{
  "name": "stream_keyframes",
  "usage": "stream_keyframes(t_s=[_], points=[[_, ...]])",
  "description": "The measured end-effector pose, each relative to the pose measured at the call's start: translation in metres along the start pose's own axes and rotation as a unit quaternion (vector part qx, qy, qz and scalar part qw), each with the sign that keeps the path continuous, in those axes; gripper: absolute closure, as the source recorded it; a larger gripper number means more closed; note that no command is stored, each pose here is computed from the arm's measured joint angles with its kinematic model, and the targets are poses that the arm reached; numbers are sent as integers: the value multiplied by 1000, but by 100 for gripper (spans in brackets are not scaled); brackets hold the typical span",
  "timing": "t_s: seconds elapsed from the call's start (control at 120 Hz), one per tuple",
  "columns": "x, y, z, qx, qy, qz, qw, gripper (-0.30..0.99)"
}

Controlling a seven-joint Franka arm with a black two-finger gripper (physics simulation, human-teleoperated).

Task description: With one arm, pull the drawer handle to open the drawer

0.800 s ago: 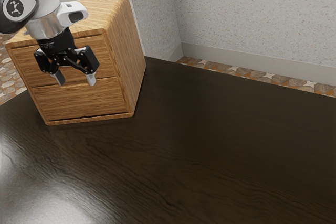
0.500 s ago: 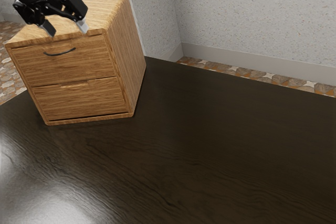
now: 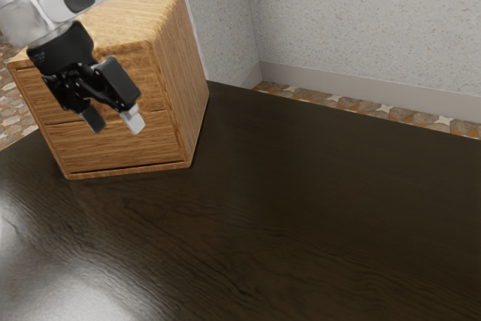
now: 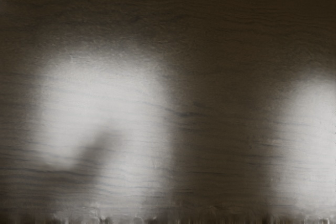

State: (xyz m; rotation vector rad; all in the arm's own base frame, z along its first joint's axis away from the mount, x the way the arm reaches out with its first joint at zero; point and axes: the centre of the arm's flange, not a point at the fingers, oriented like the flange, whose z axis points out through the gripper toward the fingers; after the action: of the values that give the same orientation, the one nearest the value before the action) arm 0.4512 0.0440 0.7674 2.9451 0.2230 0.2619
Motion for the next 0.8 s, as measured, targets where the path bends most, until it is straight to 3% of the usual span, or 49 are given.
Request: stream_keyframes(t_s=[0.092,0.208,0.442,0.667,0.717,0.8], points=[[-79,-6,53,-8,-72,43,996,0],[-118,-5,85,13,-107,59,992,0],[-116,-30,84,110,-91,163,976,0],[-98,-64,70,179,-66,317,929,0],[-87,-71,70,172,-55,357,916,0],[-58,-90,78,134,-31,418,898,0]])
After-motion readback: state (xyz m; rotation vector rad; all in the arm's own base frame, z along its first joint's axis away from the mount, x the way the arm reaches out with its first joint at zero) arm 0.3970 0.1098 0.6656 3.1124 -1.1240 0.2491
